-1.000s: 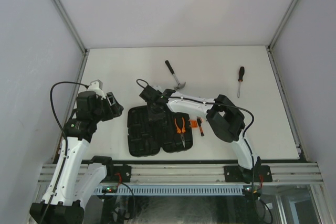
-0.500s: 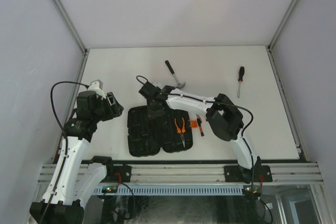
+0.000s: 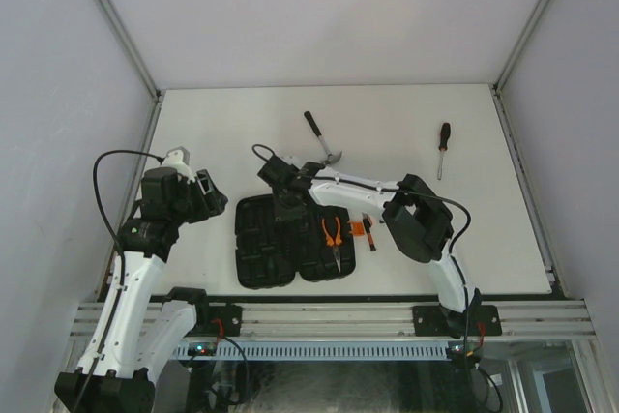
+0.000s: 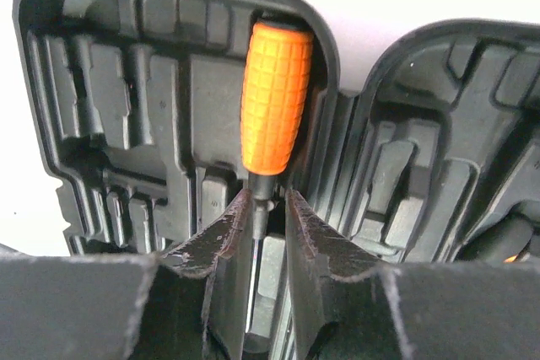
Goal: Sort the tools into containers
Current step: Place the screwdriver in the storage box.
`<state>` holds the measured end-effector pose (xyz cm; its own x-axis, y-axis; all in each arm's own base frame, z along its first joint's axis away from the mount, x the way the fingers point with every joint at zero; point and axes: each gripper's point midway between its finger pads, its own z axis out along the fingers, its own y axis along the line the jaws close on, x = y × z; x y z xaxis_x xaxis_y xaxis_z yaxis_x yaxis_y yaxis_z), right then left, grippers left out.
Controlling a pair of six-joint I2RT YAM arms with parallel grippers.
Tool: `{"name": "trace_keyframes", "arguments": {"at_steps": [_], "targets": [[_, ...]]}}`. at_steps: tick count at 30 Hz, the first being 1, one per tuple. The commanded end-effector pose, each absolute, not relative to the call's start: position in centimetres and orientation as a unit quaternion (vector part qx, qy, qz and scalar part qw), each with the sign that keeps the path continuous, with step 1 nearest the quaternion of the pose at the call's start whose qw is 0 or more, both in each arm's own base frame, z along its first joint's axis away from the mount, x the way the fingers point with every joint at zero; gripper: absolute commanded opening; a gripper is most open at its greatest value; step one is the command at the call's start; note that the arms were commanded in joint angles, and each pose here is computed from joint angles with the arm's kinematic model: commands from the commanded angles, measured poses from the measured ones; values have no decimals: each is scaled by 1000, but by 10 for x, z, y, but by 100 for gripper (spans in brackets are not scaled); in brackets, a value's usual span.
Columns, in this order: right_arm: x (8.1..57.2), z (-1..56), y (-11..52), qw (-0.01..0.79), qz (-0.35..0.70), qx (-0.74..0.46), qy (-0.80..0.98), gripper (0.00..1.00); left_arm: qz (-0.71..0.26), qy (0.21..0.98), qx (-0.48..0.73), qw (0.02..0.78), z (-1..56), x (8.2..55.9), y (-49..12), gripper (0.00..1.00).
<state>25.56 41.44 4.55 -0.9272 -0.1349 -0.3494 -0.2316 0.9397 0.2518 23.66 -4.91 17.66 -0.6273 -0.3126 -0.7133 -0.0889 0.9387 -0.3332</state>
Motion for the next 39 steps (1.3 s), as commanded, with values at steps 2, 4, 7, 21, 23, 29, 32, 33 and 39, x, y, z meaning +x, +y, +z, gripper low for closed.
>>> {"name": "trace_keyframes", "arguments": {"at_steps": [2,4,7,21,23,29,32,33,39], "targets": [[245,74,420,185,168,-100,963,22,-137,885,-102,434,183,242,-51,65],[242,72,420,182,166,-102,964,22,-137,885,-103,433,183,242,-50,65],[238,69,420,178,166,-103,964,22,-137,884,-102,434,183,241,-51,65],[244,60,422,173,162,-102,966,14,-138,884,-102,435,184,242,-51,65],[246,59,422,173,160,-101,967,14,-138,884,-103,435,184,242,-51,65],[254,54,421,172,156,-95,968,13,-138,884,-102,434,183,242,-51,65],[259,54,422,174,155,-93,968,13,-138,884,-102,434,183,242,-51,65],[260,54,422,174,155,-93,968,13,-138,884,-102,434,183,242,-51,65],[268,54,420,177,151,-91,968,13,-138,885,-103,433,182,242,-51,65]]}}
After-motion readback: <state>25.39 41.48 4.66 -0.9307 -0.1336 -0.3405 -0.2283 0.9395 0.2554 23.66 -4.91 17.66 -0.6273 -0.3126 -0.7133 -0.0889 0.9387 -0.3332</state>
